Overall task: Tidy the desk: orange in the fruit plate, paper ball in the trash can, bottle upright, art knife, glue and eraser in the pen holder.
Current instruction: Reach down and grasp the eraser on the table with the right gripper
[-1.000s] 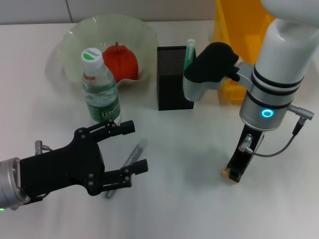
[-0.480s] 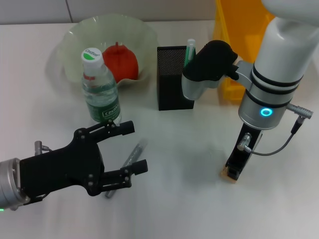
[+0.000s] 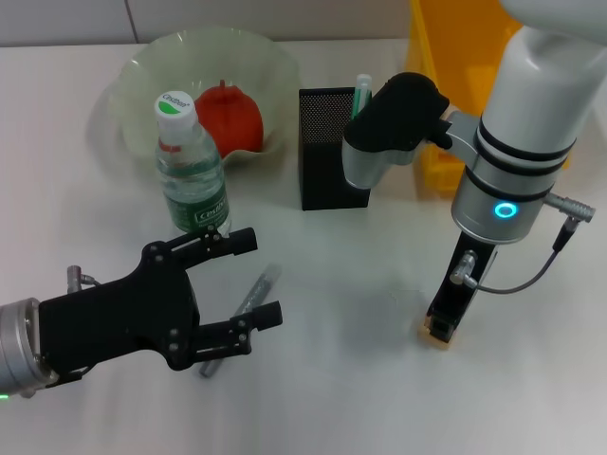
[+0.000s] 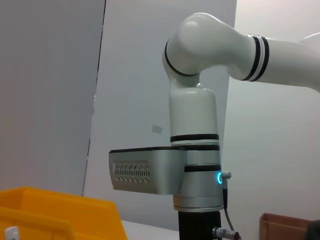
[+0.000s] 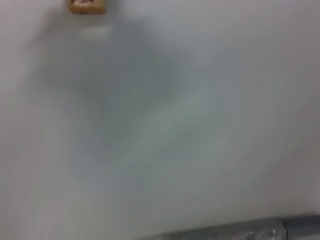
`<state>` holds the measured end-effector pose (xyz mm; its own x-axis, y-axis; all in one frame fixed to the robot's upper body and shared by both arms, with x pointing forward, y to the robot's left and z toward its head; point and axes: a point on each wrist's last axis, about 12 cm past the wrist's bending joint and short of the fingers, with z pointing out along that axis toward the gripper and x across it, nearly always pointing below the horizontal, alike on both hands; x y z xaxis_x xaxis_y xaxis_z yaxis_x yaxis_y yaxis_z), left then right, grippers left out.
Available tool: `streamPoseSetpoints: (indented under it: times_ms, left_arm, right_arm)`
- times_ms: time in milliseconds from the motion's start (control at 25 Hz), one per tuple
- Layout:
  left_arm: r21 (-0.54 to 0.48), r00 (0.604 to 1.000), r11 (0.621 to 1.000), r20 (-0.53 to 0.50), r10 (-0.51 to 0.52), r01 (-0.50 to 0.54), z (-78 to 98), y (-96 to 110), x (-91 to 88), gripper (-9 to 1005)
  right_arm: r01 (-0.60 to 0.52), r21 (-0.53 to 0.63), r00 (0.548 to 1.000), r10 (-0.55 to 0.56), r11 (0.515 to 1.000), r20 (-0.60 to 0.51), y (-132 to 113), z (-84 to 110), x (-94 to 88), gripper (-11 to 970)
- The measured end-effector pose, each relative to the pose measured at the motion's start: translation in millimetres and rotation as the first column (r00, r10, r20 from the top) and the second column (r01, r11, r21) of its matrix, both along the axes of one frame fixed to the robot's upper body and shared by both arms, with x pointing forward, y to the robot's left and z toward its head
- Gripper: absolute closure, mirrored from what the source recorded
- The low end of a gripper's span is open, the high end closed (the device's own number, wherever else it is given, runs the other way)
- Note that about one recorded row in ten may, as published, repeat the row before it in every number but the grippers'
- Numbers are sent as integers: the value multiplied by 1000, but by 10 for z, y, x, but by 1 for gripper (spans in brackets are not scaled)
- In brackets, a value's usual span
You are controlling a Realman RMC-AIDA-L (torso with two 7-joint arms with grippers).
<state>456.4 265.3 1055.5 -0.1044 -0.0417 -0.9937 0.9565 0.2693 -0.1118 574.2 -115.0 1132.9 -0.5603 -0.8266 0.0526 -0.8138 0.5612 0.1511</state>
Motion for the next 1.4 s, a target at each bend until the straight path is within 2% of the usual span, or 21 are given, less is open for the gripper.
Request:
streamPoseSetpoints:
  times_ms: [160, 560, 1400]
  left_arm:
    - [0, 1000, 1000, 1, 0, 0, 2, -1, 6, 199]
    - [4, 1000, 1000, 0, 4, -4, -1, -1, 11, 199]
    - [5, 1000, 1000, -2, 8, -8, -10, -3, 7, 201]
  right_arm:
    - [1, 1, 1000, -1, 1000, 0, 1, 2, 2, 812]
    - [-14, -5, 1000, 14, 1000, 6, 23, -13, -8, 424]
    - [-31, -16, 999, 31, 999, 19, 35, -77, -23, 448]
